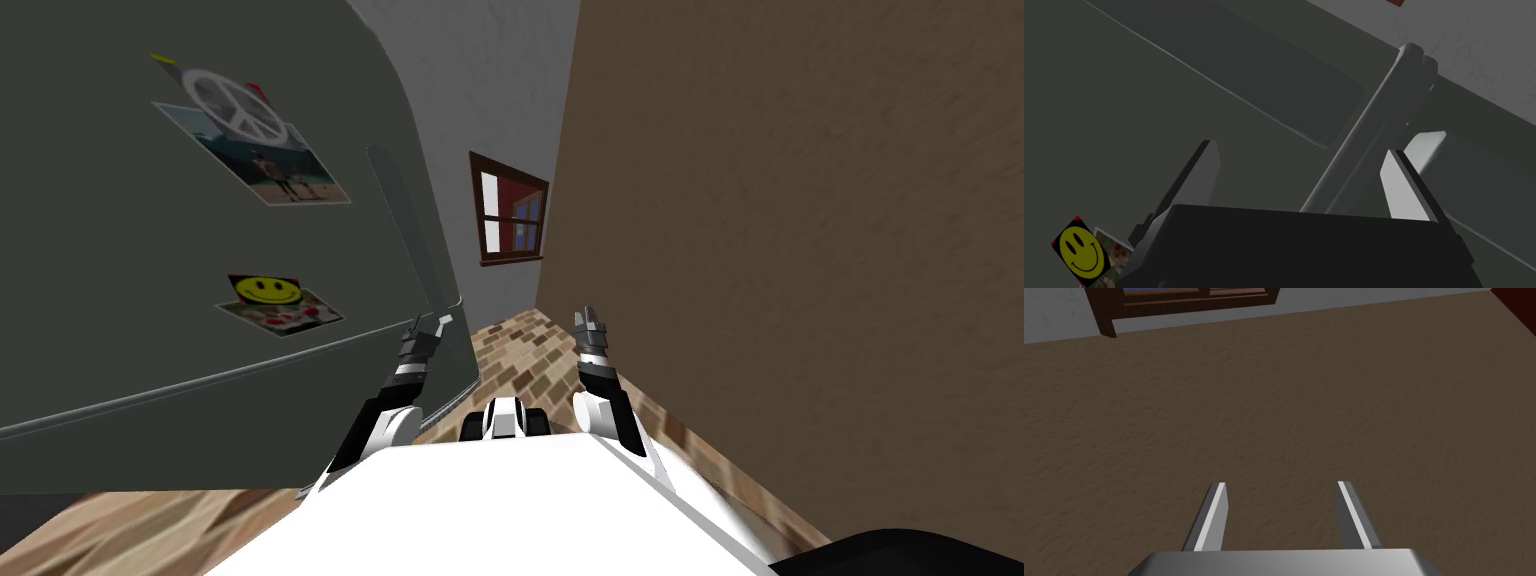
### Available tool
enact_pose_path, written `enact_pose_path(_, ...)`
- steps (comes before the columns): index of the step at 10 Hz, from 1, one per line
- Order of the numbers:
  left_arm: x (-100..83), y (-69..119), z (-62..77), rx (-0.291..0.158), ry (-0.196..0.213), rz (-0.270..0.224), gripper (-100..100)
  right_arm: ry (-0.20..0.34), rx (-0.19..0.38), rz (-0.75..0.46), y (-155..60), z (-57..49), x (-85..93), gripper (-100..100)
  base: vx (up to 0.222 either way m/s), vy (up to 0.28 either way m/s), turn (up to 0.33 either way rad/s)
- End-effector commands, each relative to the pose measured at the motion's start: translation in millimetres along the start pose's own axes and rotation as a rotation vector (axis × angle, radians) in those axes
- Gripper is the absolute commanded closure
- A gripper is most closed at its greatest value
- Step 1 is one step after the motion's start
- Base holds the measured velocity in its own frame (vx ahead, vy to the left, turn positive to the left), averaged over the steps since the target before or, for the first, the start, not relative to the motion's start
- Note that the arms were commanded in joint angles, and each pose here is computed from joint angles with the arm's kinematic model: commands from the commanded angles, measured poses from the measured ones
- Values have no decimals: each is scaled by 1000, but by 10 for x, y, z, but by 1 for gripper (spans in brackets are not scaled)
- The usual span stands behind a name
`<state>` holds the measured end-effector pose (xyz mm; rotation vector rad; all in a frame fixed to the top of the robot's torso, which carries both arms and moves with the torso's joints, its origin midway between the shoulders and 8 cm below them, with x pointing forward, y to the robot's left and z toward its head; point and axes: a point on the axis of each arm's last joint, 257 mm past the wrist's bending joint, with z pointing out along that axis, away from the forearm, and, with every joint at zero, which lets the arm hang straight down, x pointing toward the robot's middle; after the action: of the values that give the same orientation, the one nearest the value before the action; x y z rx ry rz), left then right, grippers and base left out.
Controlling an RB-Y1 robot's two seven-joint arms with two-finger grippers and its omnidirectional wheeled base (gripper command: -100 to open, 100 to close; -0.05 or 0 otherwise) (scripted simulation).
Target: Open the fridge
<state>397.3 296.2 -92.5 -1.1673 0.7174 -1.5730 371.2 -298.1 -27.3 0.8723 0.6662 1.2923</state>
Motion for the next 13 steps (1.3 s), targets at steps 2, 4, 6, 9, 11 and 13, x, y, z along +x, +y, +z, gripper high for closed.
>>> enact_pose_path(2,-93,-55,-6,35,-61,-36,-100,0,0,0,1,1,1,0,92,-32,21)
enact_pose_path(4,-116,-66,-13,54,-99,-71,-100,0,0,0,1,2,1,0,19,3,10)
enact_pose_path(6,-138,-71,-22,73,-138,-108,-100,0,0,0,1,2,1,0,11,-1,10)
enact_pose_path(9,-127,-140,-27,75,-142,-113,-100,0,0,0,1,2,1,0,23,0,2)
enact_pose_path(11,-113,-209,-32,75,-142,-113,-100,0,0,0,1,1,1,0,92,8,5)
enact_pose_path(13,-115,-221,-34,75,-142,-113,-100,0,0,0,1,1,1,0,56,11,2)
